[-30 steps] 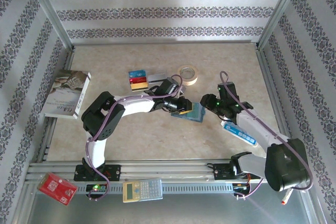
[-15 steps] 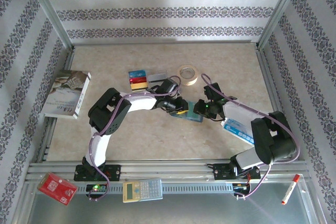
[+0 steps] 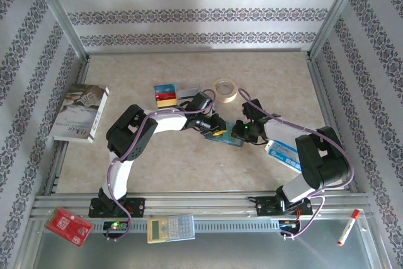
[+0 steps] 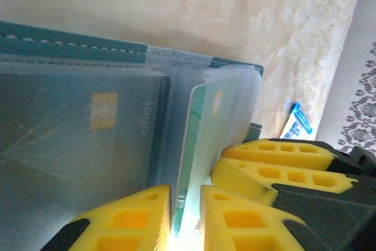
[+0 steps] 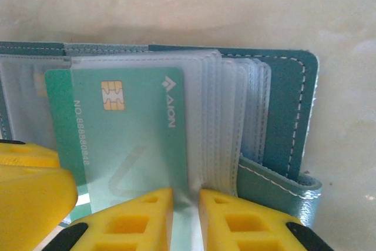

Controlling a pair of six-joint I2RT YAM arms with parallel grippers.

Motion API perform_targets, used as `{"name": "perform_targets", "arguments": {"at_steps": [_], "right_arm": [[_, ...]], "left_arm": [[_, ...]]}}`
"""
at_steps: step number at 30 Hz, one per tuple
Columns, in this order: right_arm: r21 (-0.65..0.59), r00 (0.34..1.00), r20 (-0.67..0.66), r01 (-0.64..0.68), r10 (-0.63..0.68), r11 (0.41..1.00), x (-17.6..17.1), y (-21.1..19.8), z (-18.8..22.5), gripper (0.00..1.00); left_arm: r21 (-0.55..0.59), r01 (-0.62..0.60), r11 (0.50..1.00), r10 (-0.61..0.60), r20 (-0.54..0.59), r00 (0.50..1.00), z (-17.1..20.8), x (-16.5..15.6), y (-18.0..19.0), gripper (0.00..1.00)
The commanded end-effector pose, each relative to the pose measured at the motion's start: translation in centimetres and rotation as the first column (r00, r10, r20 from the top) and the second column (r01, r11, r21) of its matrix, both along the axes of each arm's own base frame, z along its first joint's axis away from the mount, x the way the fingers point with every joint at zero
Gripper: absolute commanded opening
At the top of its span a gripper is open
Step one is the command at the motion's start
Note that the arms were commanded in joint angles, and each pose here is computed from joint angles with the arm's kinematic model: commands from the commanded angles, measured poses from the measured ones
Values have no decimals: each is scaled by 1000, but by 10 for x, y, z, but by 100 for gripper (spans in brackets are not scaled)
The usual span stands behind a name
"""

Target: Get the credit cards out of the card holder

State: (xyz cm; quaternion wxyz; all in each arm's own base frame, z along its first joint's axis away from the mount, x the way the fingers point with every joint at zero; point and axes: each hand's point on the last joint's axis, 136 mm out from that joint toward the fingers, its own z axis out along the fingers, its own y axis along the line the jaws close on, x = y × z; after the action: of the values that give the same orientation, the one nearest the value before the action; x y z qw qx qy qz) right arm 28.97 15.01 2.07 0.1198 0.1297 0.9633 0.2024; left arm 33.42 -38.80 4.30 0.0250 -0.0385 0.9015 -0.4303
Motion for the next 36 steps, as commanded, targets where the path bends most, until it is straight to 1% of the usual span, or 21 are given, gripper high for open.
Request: {"name": "perform_targets", "arguments": {"at_steps": [1,7,11,15,18,22,25,29,33,36], "right_arm": [[-68,998,-62,-21,17,997,-13,-8,-15,24],[-68,998,-61,-20,15,997,-13,-8,-15,24],[-70,998,-62,-21,16,997,-13,-8,-15,24],[-73,998,-64,-20,15,997,-14,-9,-16,24],[-78,998,-64,-14,9,997,-14,-10,-16,24],[-86,998,-62,-5,0,996,-14,-15,-15,24],[-92,998,-65,-1,-5,996,-15,-18,-16,24],[-76,998,-56,11,-15,997,-12,-18,-11,24],[3,999,31,23,-23,1000,2,-7,15,25],[66,992,123,25,-33,997,14,-1,42,26]], "left_arm": [[-62,2,998,-2,6,1000,7,4,-1,19],[-86,17,996,-15,18,1000,11,5,-2,15],[-91,24,996,-22,26,999,12,5,-3,10],[-91,36,995,-33,31,999,13,4,-2,0],[-74,43,996,-41,33,999,12,2,3,0],[-25,61,998,-60,46,997,11,-1,21,0],[31,79,996,-81,64,995,11,-5,42,0],[113,115,987,-127,107,986,21,-7,66,0],[173,141,975,-171,178,969,44,-2,87,0],[173,142,975,-182,237,954,62,3,95,0]]}}
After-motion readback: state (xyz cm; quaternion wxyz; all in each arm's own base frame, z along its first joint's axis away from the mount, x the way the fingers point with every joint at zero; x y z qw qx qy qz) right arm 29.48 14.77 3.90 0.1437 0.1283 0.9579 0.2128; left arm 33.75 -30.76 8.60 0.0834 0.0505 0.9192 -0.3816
